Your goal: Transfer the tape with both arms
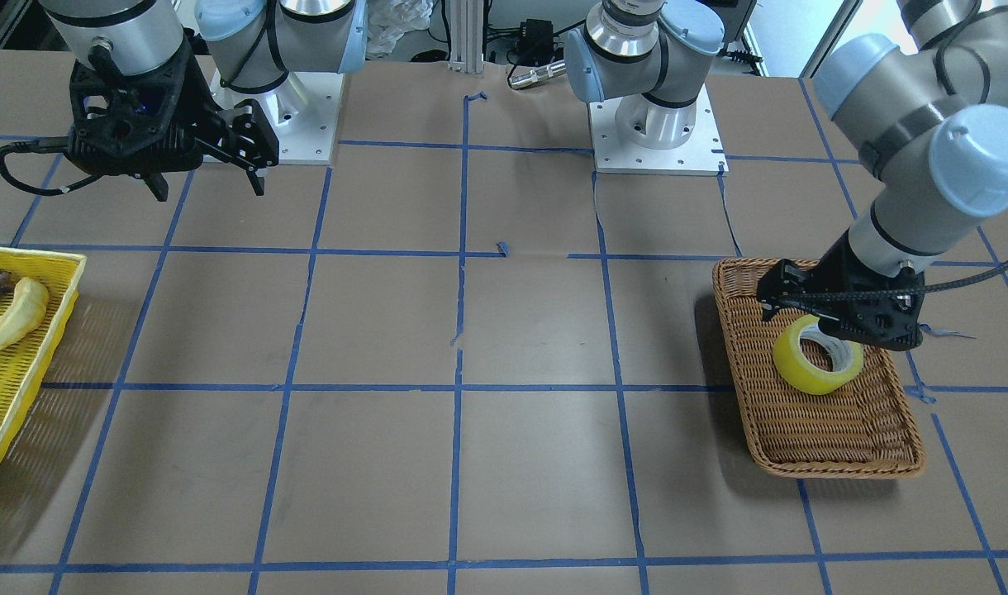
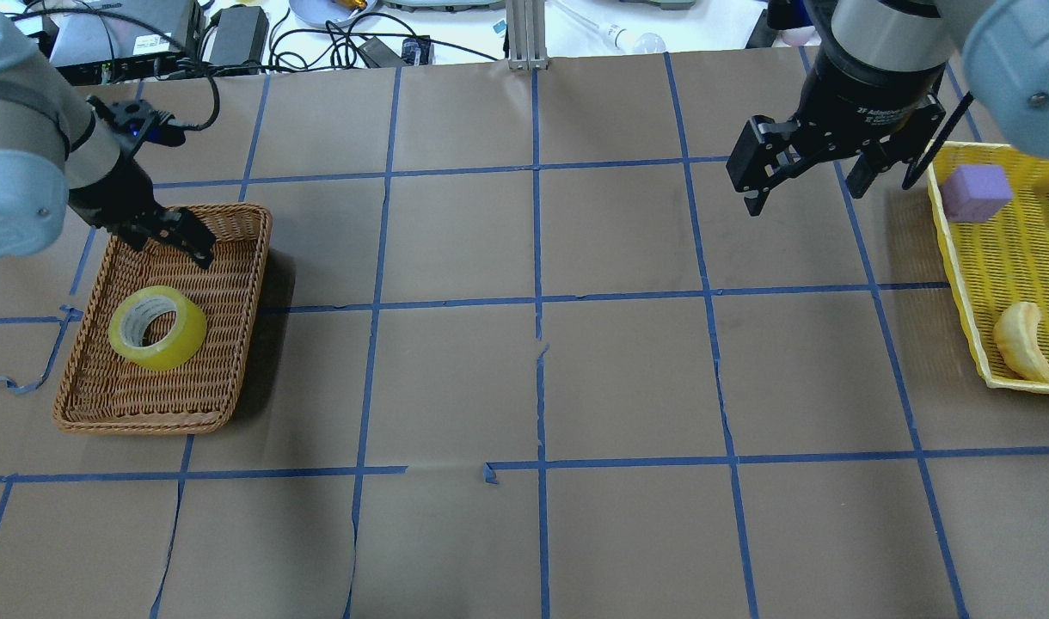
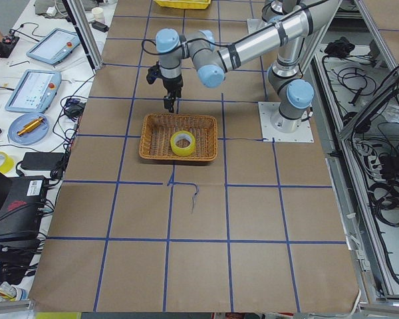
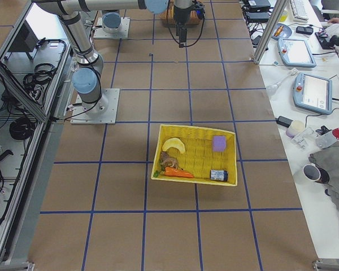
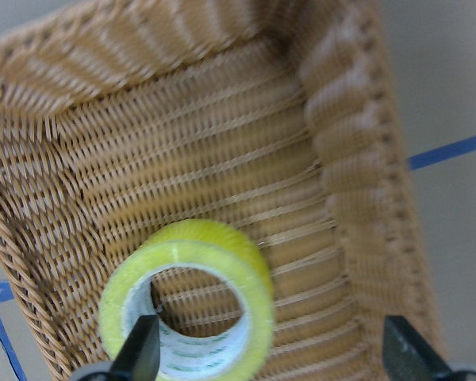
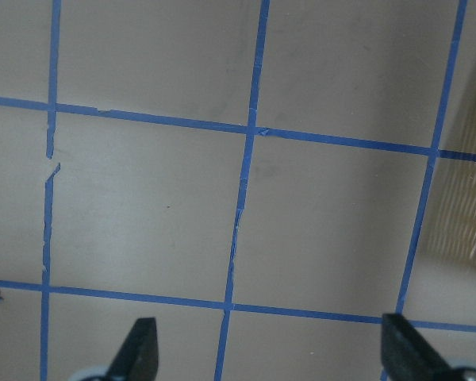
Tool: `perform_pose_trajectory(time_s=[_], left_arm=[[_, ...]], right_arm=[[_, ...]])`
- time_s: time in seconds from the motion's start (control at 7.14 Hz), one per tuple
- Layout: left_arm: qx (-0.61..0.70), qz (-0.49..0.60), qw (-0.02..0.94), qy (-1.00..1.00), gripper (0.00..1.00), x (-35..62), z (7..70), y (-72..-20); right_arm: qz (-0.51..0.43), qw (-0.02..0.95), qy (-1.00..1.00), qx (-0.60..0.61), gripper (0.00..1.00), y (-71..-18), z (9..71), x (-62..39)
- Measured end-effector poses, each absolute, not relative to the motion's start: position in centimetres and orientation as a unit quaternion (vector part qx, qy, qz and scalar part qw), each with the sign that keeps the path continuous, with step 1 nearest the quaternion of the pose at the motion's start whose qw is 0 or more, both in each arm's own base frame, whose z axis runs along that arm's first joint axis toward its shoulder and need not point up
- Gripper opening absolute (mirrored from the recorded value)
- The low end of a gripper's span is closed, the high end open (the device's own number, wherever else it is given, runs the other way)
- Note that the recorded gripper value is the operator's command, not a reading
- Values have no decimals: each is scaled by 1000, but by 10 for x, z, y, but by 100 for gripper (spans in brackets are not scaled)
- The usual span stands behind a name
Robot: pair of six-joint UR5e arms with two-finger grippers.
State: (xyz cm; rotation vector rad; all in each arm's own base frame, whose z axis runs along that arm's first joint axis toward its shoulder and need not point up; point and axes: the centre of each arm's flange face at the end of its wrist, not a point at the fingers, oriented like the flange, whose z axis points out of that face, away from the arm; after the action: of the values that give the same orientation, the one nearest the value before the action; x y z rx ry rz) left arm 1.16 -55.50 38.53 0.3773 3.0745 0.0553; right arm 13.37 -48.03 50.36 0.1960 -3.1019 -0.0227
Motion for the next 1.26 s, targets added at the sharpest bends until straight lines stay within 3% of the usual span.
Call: perform_pose_trajectory(time_s=[0.28, 0.7, 1.26], left_arm=[[99, -5, 25, 995, 100, -89, 476, -552], [109, -37, 17, 993, 100, -198, 526, -512], [68, -56, 12, 996, 100, -189, 556, -476]], right_arm=[[-5, 18, -998, 58, 100, -481, 505, 133], [-4, 18, -998, 56, 100, -481, 505, 133], [-2, 18, -998, 56, 100, -481, 507, 133]])
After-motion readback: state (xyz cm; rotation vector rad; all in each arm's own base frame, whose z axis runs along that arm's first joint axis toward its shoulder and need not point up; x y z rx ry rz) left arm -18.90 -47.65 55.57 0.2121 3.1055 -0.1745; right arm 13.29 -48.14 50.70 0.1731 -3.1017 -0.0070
